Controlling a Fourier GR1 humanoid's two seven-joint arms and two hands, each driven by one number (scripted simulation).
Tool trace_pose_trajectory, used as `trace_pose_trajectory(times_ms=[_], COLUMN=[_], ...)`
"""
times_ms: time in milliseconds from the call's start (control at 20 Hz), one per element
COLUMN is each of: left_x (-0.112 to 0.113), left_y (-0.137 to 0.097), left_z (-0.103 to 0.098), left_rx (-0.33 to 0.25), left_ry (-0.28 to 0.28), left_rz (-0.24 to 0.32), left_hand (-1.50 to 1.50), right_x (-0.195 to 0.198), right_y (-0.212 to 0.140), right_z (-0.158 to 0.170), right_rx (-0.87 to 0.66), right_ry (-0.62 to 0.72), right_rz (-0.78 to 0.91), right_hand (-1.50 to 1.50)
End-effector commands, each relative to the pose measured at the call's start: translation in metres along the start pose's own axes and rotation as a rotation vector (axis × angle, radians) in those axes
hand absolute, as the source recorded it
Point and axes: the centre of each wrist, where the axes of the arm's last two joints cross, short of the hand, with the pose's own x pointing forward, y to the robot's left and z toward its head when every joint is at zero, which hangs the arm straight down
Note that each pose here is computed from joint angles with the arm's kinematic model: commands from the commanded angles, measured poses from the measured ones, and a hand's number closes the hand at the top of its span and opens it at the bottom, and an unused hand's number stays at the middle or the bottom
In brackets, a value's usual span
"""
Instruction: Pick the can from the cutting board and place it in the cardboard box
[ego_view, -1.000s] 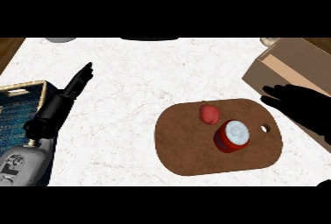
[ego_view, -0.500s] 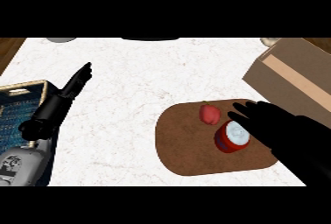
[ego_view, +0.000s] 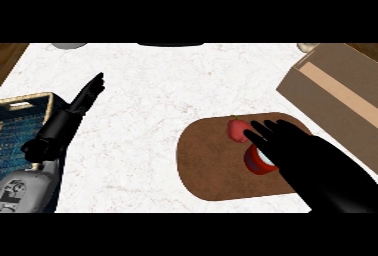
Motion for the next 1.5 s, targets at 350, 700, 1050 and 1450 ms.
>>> trace_pose_trajectory(times_ms=[350,700,1050,1450], left_x=[-0.005,-0.013,0.004,0.014], left_y=[-0.006,-0.017,0.002,-0.005], left_z=[0.012,0.014,0.008,0.008], left_rx=[-0.008,0.005,0.011,-0.007], left_ry=[0.006,-0.003,-0.005,0.009], left_rz=[0.016,0.011,-0.003,0.0], left_hand=[0.0,0.0,0.0,0.0], right_x=[-0.001,0.009,-0.009,-0.019], right_y=[0.024,0.04,0.058,0.076], right_z=[-0.04,-0.046,-0.059,-0.08], right_rx=[0.007,0.03,0.029,0.066], right_ry=[0.056,0.092,0.045,0.124], right_rz=[0.051,0.094,0.057,0.097], right_hand=[-1.5,-1.5,-1.5,-1.5])
